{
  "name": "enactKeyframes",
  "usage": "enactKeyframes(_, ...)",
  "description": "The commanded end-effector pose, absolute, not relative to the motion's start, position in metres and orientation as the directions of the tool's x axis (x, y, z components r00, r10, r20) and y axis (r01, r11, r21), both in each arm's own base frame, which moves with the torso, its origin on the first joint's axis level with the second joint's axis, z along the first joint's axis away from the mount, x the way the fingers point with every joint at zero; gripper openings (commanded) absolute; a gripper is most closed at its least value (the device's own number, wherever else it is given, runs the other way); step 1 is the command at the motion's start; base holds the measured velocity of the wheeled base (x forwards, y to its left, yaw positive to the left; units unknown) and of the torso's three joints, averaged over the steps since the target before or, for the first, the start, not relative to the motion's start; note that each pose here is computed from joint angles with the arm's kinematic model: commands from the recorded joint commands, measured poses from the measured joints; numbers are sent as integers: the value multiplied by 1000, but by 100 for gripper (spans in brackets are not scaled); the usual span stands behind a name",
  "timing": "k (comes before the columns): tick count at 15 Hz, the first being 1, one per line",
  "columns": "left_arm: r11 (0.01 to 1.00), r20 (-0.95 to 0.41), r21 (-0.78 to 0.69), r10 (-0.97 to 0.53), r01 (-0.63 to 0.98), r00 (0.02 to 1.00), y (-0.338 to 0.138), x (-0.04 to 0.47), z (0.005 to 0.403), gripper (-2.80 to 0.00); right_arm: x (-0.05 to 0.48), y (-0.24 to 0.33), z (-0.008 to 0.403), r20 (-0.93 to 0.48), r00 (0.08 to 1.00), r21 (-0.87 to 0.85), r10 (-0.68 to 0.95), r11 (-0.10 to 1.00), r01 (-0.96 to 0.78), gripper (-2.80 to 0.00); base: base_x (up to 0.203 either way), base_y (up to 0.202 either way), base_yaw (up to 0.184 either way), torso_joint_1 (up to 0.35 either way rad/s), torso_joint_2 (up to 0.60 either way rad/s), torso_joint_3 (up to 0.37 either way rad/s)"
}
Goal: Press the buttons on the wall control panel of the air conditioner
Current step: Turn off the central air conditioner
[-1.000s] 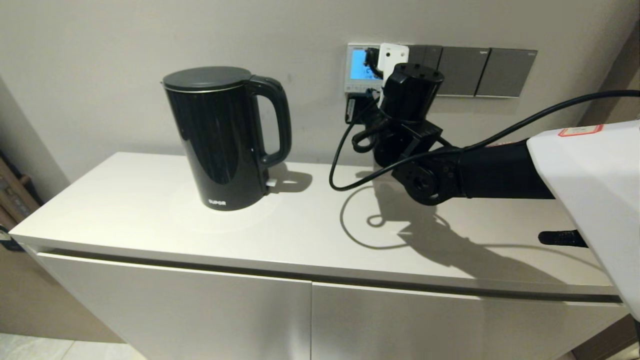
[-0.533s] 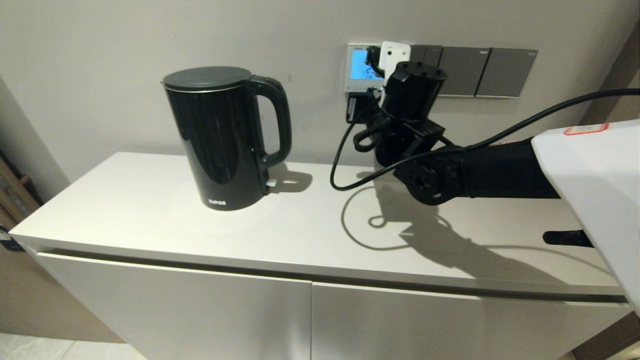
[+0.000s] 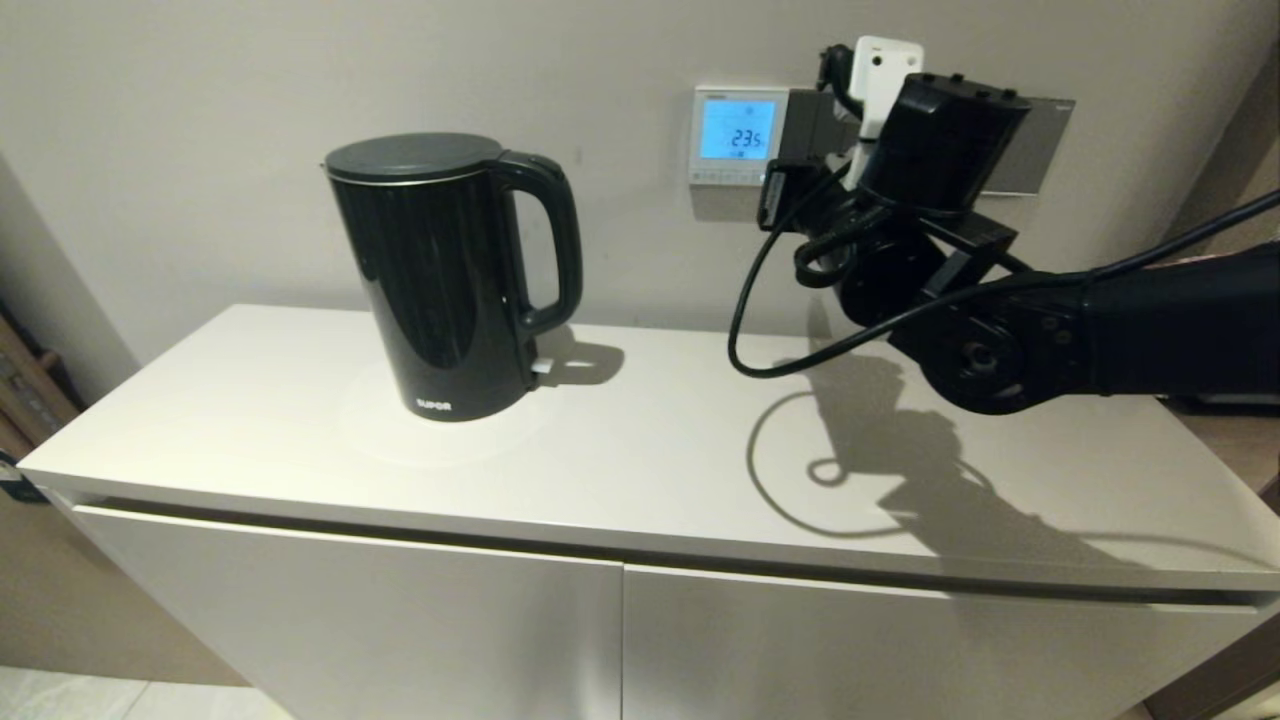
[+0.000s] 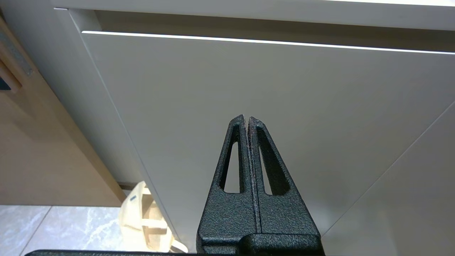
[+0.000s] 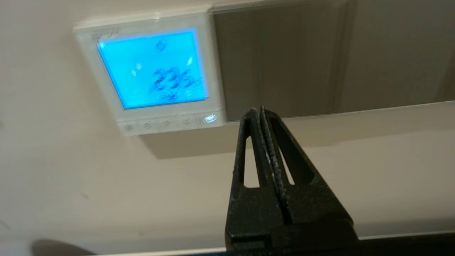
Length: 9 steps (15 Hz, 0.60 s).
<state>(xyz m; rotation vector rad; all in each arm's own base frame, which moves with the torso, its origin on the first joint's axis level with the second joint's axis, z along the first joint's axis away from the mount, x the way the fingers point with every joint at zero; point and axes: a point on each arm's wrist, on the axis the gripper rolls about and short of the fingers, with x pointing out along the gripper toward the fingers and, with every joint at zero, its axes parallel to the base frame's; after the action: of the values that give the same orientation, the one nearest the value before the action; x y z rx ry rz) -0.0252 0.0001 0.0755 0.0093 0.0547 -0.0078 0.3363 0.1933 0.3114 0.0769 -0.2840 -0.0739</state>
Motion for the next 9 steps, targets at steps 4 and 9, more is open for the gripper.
enactKeyframes(4, 1000, -55, 9, -8, 8, 998, 0, -25, 75, -280, 269, 123, 346, 311, 929, 132, -202, 977, 168, -280, 0, 0, 0, 0, 0, 0)
enactKeyframes(9, 1000, -55, 9, -8, 8, 998, 0, -25, 75, -280, 186, 38, 346, 313, 866, 138, -391, 921, 365, -280, 0, 0, 0, 0, 0, 0)
